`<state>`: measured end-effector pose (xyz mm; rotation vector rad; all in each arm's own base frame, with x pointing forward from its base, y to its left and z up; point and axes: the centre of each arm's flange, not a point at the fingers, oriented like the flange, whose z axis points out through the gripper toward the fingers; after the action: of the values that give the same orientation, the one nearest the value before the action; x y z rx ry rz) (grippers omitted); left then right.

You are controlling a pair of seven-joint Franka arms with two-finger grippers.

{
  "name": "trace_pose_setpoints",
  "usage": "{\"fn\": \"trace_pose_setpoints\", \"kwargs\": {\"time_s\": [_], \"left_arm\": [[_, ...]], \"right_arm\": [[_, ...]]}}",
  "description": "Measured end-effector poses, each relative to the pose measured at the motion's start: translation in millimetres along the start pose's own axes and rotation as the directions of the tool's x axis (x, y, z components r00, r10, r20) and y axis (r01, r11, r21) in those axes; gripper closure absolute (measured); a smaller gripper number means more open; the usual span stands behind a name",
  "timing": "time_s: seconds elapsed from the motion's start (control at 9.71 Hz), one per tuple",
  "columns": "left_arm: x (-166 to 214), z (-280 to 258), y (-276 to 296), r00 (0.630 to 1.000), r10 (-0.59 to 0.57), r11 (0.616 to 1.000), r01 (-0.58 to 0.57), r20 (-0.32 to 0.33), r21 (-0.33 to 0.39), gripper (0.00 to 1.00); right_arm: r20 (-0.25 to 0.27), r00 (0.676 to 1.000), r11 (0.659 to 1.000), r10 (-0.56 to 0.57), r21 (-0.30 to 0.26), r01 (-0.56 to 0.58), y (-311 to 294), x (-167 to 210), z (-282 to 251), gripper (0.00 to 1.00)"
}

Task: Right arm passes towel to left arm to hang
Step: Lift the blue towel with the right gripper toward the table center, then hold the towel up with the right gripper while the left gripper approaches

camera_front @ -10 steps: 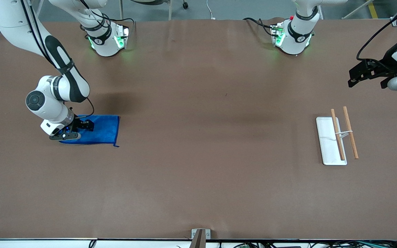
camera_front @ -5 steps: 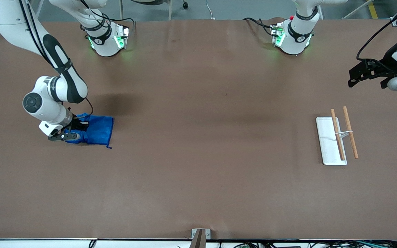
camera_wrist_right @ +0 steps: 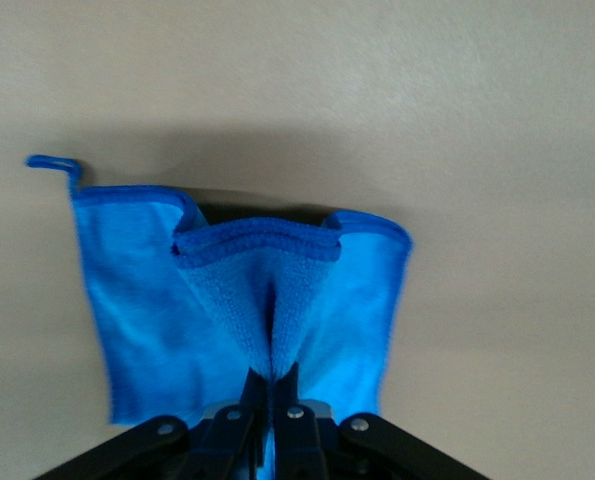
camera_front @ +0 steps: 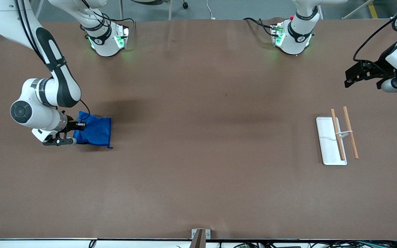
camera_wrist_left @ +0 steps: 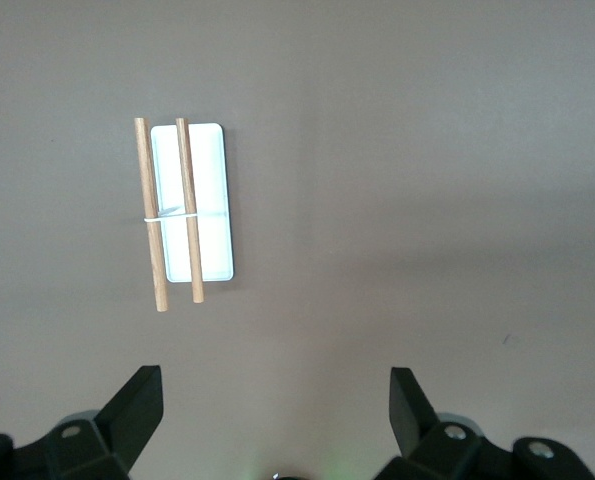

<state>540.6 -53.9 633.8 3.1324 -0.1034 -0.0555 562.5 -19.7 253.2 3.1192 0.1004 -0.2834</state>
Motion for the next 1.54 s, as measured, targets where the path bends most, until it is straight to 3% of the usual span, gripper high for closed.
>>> {"fn": "trace_pose_setpoints", "kwargs": {"time_s": [0.41,0.72,0.93,1.13,1.34,1.54], "left_arm": [[5,14,13,0.999,0.012,0.997,-0.009,0.031,-0.083,0.0],[7,23,13,0.999,0.01,0.996,-0.006,0.048,-0.094,0.0],[7,27,18,0.998,0.029,0.989,-0.02,0.059,-0.149,0.0],[1,38,26,0.989,0.116,0.951,-0.084,0.09,-0.297,0.0],[-7,62,25,0.973,0.195,0.853,-0.107,0.123,-0.51,0.0],[-12,98,35,0.96,0.242,0.737,-0.089,0.138,-0.67,0.0]], "right_arm": [[-0.041,0.999,0.991,0.0,0.137,0.005,-66,16,-41,0.94],[-0.111,0.993,0.93,0.039,0.367,0.005,-140,30,-90,0.94],[-0.127,0.99,0.841,0.064,0.542,0.015,-196,31,-125,0.94],[-0.118,0.991,0.707,0.064,0.706,0.039,-264,20,-162,0.94],[-0.092,0.994,0.543,0.056,0.838,0.047,-326,3,-202,0.94],[-0.036,0.998,0.387,0.054,0.922,0.013,-374,-14,-226,0.94]]}}
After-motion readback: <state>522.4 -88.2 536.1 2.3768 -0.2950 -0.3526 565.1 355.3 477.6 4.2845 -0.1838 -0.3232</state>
